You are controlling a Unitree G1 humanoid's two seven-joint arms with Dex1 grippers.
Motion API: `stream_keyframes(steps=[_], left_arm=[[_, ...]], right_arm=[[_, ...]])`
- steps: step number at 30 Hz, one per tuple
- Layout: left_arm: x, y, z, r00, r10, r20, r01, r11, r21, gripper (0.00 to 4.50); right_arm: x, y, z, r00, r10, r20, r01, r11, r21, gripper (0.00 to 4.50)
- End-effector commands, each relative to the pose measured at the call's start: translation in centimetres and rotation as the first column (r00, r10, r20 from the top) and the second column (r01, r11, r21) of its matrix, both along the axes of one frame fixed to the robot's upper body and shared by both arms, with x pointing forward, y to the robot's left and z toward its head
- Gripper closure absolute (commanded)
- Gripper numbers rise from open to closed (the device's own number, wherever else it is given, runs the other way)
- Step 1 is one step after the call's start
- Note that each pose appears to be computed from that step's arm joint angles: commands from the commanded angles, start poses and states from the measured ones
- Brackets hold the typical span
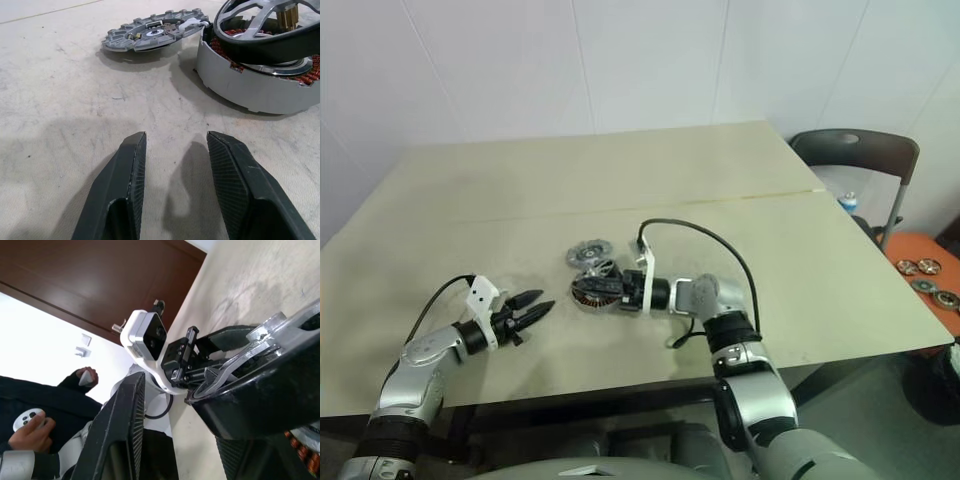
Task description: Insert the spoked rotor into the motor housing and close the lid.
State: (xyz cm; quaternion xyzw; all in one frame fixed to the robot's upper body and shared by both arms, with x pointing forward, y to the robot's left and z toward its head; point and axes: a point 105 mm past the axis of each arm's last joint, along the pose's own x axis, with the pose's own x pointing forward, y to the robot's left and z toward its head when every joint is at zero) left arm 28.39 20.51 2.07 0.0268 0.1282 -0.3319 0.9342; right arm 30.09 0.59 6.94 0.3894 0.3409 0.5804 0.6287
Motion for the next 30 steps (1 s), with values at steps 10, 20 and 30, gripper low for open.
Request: stream_keyframes(steps=[10,20,30], left_arm=[[0.2,-0.5,0.4,1.000,-0.002,0.025,0.002,1.000,-0.010,2.45],[0.3,-0.9,0.2,1.000,-0.002,0.026,0.003,1.000,-0.017,2.45],[0.2,-0.8,0.1,1.000,0.009,0.026,-0.008,1.000,-0.018,2.45]], right_arm=[[0.8,-0.3,1.1,0.995,-0.013,0.099,0.017,0.999,-0.046,2.53],[1.2,-2.2,0.9,0.989,0.028,0.147,-0.006,0.989,-0.147,2.53],[0.8,-2.1,0.8,0.986,0.067,0.155,-0.041,0.986,-0.163,2.53]])
